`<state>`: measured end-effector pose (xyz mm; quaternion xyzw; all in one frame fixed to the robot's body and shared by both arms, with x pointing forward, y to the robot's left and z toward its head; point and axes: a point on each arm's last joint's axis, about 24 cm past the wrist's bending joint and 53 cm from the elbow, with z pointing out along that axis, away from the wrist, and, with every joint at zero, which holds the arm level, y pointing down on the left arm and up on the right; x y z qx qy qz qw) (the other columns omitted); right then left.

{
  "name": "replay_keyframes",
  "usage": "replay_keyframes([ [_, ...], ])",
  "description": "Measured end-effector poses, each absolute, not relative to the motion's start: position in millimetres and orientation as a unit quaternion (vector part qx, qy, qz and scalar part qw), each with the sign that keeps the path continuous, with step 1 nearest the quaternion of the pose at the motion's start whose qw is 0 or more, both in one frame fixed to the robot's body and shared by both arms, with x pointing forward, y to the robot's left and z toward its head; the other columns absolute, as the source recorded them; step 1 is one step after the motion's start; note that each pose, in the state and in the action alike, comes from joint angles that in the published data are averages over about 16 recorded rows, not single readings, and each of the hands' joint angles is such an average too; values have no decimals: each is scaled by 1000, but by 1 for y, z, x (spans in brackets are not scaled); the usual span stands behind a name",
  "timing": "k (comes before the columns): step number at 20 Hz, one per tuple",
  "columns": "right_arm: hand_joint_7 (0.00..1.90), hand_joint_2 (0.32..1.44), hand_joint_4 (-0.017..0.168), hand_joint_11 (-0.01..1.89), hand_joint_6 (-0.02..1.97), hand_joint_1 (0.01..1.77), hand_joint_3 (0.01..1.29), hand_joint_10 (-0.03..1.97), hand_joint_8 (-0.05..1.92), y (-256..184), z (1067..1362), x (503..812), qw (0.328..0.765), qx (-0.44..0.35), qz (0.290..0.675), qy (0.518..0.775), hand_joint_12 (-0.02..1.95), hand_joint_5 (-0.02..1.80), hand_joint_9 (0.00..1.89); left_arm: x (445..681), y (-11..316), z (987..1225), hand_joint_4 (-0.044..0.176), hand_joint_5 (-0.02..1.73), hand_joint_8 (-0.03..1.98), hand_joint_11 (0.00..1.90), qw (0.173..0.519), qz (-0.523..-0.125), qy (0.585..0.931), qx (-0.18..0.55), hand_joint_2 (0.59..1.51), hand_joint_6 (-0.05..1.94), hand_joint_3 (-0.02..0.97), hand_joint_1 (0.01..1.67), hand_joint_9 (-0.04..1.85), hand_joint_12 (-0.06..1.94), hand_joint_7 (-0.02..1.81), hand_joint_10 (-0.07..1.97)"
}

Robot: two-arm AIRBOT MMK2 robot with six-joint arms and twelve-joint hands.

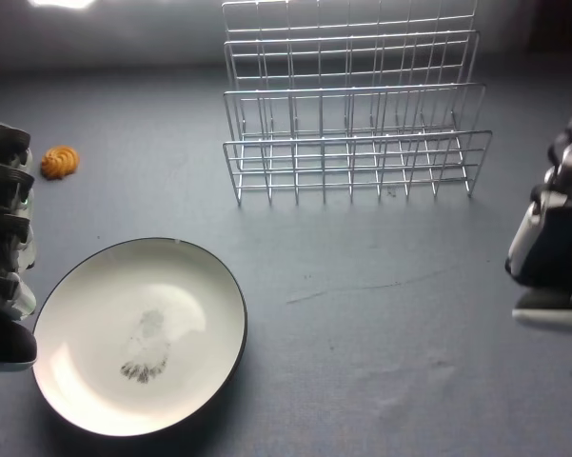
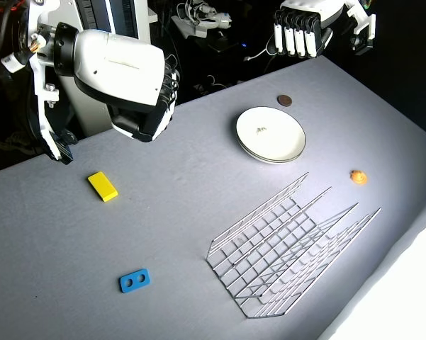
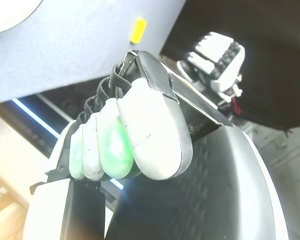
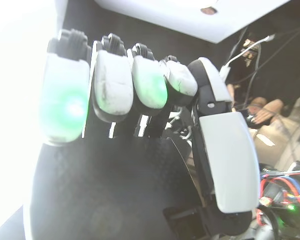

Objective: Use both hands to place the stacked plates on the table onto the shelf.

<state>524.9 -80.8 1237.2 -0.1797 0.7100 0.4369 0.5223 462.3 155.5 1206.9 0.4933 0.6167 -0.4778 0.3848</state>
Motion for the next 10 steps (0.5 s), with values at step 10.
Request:
replay_keyframes([
  [10, 256, 1129, 2, 285, 260, 281, 28, 255, 249, -83, 1239, 528, 531, -168, 440, 705, 330, 233, 257, 465, 160, 1205, -1, 189, 170, 304, 384, -474, 620, 493, 1089, 172, 36, 32, 248, 182, 188, 184],
])
